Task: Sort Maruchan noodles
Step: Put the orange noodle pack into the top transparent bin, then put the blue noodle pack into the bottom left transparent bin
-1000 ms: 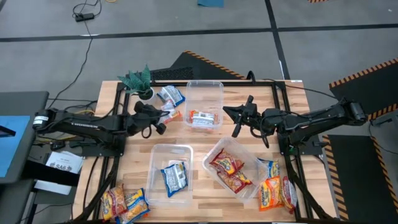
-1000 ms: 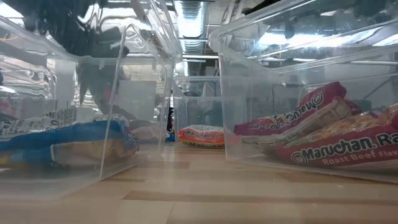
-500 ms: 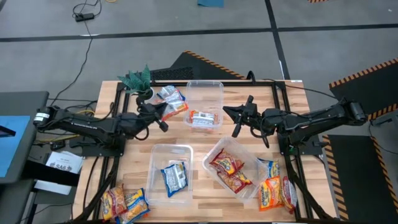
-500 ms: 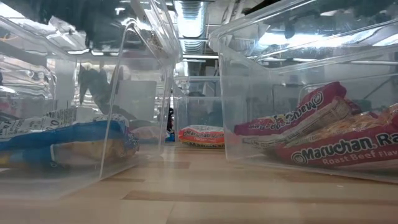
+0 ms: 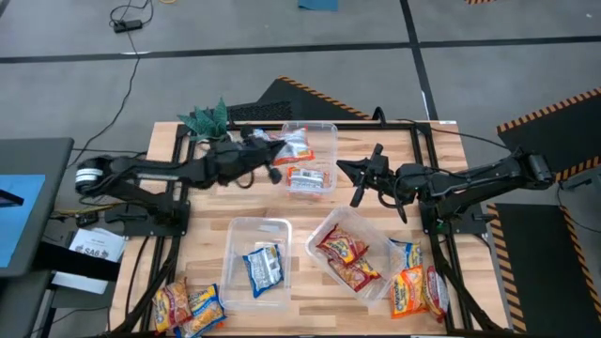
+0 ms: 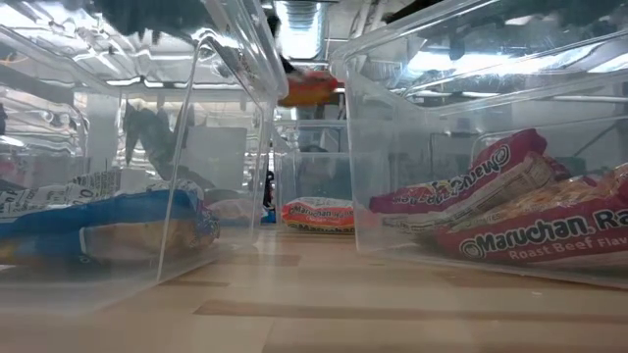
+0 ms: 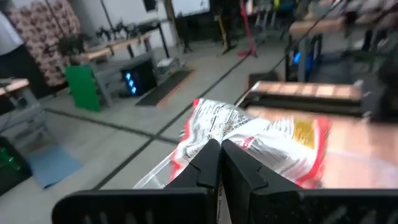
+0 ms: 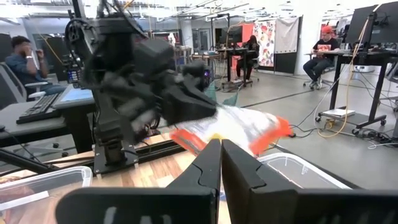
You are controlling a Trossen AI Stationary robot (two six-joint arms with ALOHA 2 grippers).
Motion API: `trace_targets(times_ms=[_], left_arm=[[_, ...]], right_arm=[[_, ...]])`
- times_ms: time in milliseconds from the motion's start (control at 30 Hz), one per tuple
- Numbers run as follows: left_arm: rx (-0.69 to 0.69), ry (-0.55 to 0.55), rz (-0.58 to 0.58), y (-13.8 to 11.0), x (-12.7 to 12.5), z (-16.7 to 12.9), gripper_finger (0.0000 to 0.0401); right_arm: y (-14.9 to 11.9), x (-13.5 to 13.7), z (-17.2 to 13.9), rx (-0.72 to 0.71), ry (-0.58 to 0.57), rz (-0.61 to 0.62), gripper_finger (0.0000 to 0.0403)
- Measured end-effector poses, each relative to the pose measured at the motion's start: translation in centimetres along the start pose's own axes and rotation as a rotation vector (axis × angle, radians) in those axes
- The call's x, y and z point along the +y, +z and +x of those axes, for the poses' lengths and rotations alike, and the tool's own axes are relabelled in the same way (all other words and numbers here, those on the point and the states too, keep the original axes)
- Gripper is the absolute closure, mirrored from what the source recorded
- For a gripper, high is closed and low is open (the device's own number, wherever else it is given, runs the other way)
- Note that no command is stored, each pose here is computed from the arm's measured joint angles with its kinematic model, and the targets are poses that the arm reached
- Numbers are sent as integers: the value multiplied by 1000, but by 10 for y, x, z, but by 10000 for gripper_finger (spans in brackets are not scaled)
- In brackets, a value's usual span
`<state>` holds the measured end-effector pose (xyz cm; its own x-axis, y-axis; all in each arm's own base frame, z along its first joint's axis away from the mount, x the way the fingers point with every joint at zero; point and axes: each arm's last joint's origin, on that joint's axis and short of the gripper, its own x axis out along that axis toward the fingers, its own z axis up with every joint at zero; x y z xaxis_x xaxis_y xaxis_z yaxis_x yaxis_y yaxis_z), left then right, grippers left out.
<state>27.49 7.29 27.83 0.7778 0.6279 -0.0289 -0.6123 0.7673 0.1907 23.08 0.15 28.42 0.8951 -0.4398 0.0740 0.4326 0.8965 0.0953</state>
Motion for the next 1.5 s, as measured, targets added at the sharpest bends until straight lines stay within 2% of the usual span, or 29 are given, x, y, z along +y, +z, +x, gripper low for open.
trace_targets(times_ms=[167, 300, 467, 667, 767, 900, 1000, 1100, 1300, 1400, 1500], left_arm=[[39, 28, 2, 2, 3, 41, 401], [99, -48, -22, 5, 2, 62, 391], [120, -70, -23, 14, -1, 70, 343], [140, -79, -56, 30, 1, 60, 284], [156, -120, -73, 39, 6, 48, 270], [184, -265, -127, 55, 12, 22, 267], [187, -371, -160, 55, 10, -6, 266], [179, -441, -180, 44, 6, -39, 266], [15, -592, -292, 9, -3, -105, 266], [-99, -605, -325, -6, -1, -128, 266], [-165, -556, -341, -17, 5, -142, 266]], right_arm=[[0, 0, 0, 4, 0, -2, 365], [-1, 0, 0, 5, 0, -3, 365], [-1, 0, 0, 7, 0, -4, 365], [-2, 0, 0, 15, -1, -9, 365], [-2, 0, 0, 17, -1, -10, 365], [-2, 0, 0, 21, -1, -13, 365], [-3, 0, 0, 24, -2, -14, 365], [-3, 0, 0, 24, -1, -14, 365], [-3, 0, 0, 25, -2, -15, 365], [-3, 0, 0, 25, -2, -15, 365], [-3, 0, 0, 25, -2, -15, 365]])
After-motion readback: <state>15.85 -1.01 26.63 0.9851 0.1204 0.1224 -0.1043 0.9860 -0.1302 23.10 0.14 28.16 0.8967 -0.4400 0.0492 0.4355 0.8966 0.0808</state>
